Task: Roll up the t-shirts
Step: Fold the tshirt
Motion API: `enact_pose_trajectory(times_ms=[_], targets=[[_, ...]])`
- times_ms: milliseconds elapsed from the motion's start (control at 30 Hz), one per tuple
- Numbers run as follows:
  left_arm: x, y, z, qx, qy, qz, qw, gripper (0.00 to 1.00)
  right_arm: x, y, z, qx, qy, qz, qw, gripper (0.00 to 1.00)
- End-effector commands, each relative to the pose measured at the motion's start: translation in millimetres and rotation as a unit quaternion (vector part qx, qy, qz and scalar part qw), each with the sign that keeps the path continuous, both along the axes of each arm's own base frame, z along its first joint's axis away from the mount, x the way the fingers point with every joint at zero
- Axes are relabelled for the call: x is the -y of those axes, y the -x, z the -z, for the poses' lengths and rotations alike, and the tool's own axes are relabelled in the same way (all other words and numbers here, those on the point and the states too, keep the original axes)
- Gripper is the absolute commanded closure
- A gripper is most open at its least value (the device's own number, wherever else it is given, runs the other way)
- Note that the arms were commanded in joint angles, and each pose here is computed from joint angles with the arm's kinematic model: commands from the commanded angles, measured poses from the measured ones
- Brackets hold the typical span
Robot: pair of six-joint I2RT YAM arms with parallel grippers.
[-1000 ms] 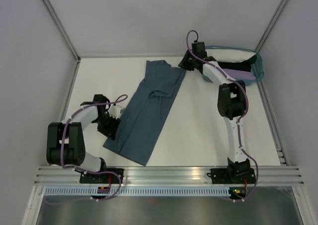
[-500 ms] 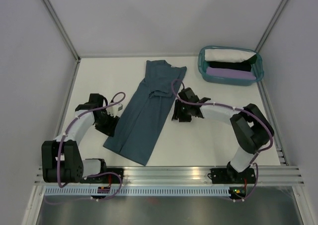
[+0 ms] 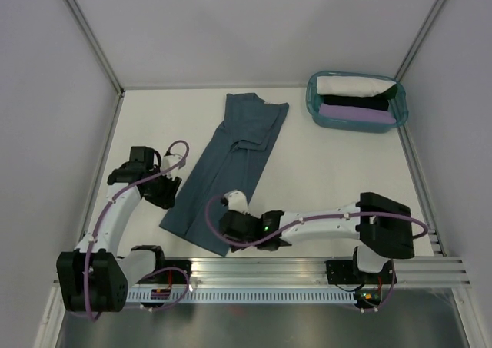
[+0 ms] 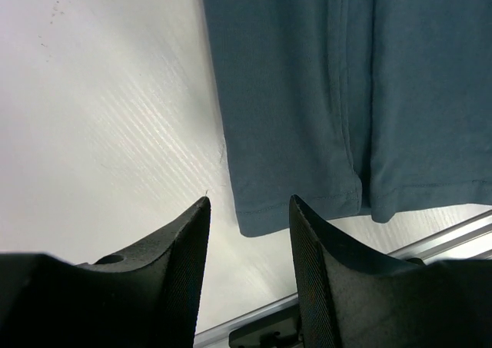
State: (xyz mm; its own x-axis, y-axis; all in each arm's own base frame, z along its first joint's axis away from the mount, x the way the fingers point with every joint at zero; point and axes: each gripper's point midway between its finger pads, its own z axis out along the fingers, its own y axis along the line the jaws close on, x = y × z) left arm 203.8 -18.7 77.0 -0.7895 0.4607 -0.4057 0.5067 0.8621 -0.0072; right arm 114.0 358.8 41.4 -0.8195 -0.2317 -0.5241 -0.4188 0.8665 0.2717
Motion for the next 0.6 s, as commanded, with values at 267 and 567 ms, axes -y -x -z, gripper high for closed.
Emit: enact_pose_trajectory(times_ms=[267, 567], targets=[[-3, -31, -52, 0.090, 0.004, -0.045, 0.995, 0.46, -48, 41, -1, 0.222, 0.212, -0.216, 0.927, 0.37], [1, -46, -60, 0.093, 0.014, -0.043, 0.995, 0.44, -53, 26, 15, 0.223, 0.250, -0.237, 0.912, 0.43]])
